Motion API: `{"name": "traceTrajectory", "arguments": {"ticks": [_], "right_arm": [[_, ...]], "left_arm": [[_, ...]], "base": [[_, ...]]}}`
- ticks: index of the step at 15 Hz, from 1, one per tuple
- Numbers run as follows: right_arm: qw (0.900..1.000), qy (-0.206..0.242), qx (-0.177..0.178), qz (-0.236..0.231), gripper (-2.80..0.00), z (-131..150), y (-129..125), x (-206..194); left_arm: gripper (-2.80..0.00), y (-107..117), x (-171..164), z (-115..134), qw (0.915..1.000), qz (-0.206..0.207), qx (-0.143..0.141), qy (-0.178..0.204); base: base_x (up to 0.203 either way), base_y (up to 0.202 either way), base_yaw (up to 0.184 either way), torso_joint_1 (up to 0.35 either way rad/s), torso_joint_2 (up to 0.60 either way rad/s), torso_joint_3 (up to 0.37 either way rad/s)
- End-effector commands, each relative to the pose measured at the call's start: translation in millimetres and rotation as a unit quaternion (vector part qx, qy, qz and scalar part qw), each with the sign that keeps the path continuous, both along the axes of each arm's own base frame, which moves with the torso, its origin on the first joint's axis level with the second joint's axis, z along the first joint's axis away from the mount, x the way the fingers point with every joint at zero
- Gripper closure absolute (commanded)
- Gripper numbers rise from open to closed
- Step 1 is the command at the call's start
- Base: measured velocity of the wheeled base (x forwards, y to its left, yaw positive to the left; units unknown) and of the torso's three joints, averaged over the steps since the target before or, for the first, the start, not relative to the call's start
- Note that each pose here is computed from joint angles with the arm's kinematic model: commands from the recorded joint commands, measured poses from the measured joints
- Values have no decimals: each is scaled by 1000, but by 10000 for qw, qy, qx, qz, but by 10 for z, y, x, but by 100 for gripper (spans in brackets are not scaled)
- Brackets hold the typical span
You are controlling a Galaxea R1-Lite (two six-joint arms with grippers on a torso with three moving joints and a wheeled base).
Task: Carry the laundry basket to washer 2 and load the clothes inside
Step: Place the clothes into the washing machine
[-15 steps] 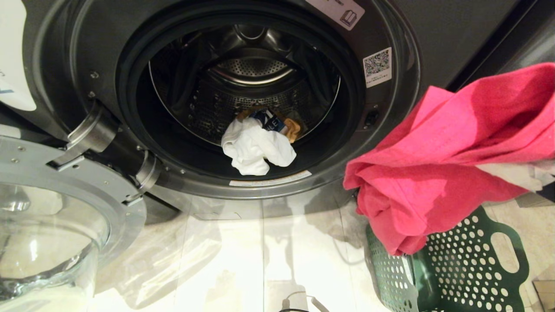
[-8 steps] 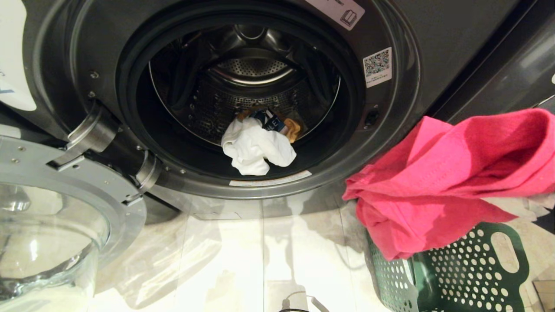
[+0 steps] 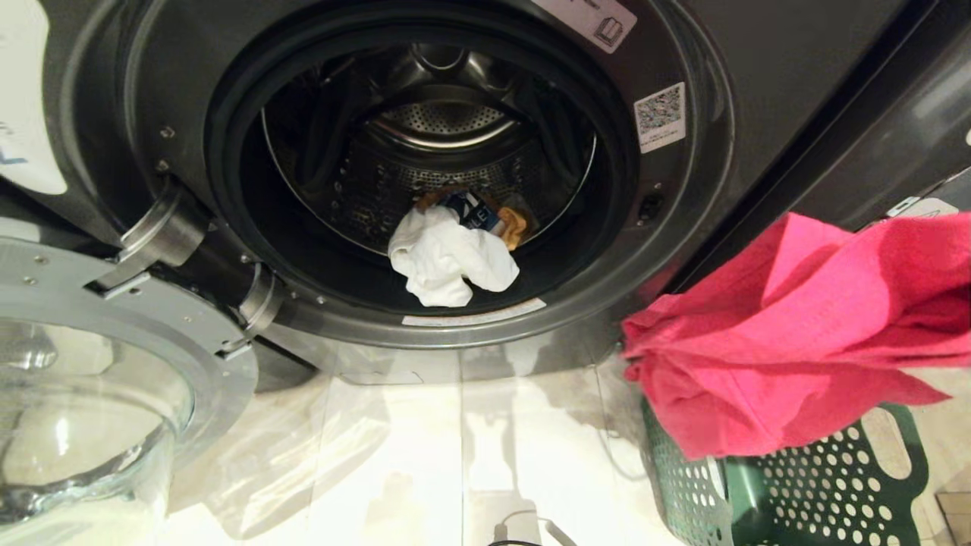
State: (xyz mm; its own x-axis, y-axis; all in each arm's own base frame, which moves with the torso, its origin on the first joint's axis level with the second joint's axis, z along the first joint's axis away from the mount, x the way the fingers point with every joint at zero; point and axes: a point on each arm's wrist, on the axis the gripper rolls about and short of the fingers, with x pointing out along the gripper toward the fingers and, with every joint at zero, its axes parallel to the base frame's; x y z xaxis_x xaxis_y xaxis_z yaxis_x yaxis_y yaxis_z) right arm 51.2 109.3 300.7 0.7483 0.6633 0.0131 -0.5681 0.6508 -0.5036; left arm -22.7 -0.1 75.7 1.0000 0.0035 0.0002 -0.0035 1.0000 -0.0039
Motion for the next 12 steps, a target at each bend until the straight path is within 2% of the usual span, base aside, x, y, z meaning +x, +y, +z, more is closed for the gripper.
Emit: {"name": "traceTrajectory", "arguments": {"ticks": [1, 9, 10, 12], "right_arm": [[10000, -20, 11, -14, 0, 2, -20, -6], [10000, -20, 30, -61, 0, 0, -39, -6], [9999, 17, 3, -103, 0, -29, -37, 0], [9987, 377, 249, -254, 0, -106, -37, 29]], "left_arm": [[0, 0, 0, 0, 10000, -2, -3, 1], [0, 0, 0, 0, 10000, -2, -3, 1], [0, 0, 0, 0, 10000, -2, -3, 1], [0, 0, 0, 0, 10000, -2, -3, 1]], "base": [[-3, -11, 117, 0, 2, 4], [1, -8, 172, 2, 2, 2], [2, -6, 168, -1, 2, 6], [3, -4, 118, 5, 2, 4]]}}
